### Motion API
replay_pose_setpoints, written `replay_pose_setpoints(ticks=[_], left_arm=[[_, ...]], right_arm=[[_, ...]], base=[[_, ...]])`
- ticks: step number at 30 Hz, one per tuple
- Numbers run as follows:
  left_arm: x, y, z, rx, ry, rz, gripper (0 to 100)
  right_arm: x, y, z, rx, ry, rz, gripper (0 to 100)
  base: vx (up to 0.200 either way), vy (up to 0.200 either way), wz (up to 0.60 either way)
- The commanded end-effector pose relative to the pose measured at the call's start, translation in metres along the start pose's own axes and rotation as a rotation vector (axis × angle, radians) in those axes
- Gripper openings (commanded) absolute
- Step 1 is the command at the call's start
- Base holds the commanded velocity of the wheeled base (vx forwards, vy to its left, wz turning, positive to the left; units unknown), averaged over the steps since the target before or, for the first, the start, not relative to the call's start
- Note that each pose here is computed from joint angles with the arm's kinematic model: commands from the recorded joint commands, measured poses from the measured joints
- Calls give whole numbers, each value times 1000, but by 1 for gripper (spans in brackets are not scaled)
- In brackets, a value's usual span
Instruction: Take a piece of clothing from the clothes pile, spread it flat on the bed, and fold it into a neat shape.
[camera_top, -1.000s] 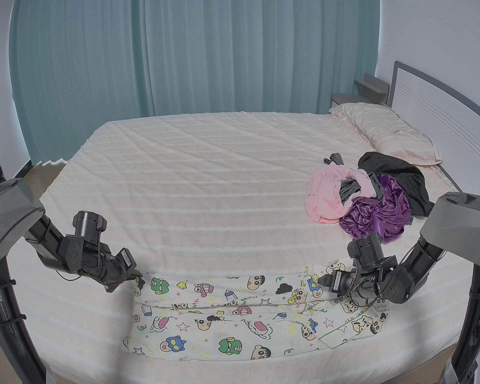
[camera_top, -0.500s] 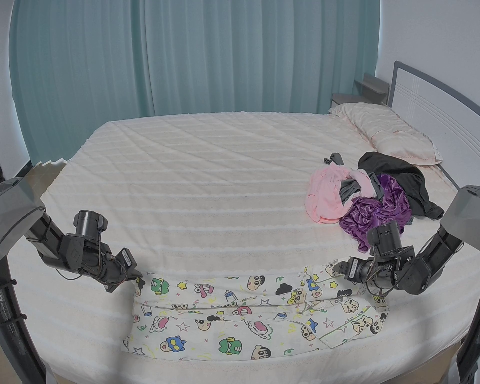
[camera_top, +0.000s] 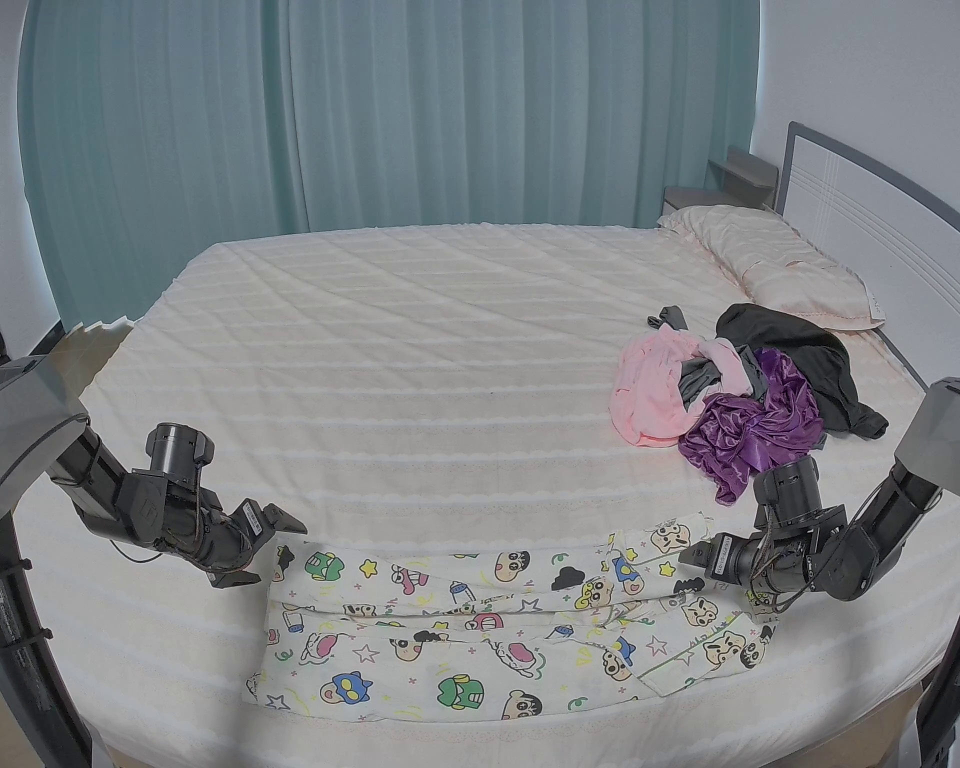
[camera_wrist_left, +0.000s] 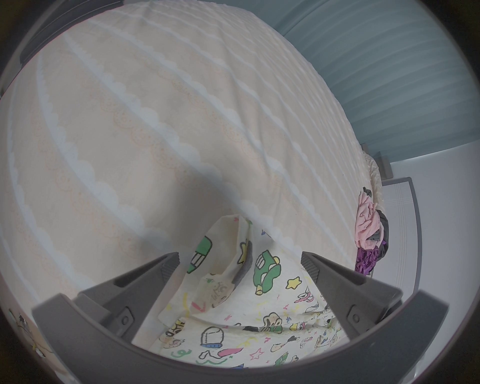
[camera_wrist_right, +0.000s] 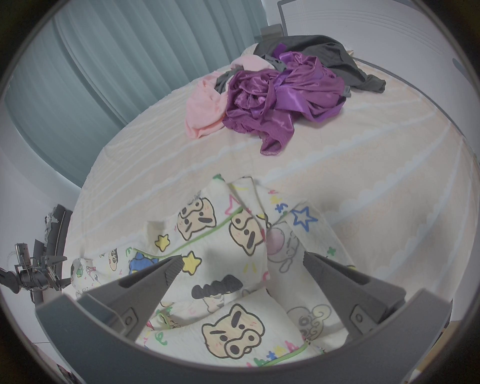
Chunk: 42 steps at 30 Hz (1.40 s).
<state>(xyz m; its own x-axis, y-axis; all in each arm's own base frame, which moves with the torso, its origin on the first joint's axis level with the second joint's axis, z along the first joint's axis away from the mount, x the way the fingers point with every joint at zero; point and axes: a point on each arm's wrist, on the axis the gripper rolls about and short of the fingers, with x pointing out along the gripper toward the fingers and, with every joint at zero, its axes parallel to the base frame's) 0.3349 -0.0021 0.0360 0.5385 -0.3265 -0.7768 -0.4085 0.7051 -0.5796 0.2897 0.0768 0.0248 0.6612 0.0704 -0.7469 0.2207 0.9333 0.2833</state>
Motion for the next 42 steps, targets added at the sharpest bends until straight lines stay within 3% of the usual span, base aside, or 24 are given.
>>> replay_pose_setpoints(ticks=[1, 5, 11, 12, 20, 26, 42], left_arm=[[-12, 3, 0, -13, -15, -5, 100], [-28, 3, -7, -16, -24, -20, 100], [-46, 3, -20, -63, 8, -66, 100], [-47, 3, -21, -76, 12, -71, 100], [-49, 7, -28, -118, 30, -60, 100], [-46, 12, -34, -124, 53, -41, 100], [-37, 11, -47, -97, 105, -22, 100]], right_arm=[[14, -1, -7, -4, 41, -6, 100], [21, 1, -8, -2, 86, 50, 100], [41, -4, -4, 21, 107, 50, 100], [42, -5, -5, 22, 111, 53, 0], [32, -7, 2, 40, 90, 65, 0], [12, -7, 14, 131, 45, 95, 0], [4, -26, -7, 15, 118, 38, 0]], base=[[0, 0, 0], [0, 0, 0], [0, 0, 0], [0, 0, 0], [0, 0, 0], [0, 0, 0], [0, 0, 0]])
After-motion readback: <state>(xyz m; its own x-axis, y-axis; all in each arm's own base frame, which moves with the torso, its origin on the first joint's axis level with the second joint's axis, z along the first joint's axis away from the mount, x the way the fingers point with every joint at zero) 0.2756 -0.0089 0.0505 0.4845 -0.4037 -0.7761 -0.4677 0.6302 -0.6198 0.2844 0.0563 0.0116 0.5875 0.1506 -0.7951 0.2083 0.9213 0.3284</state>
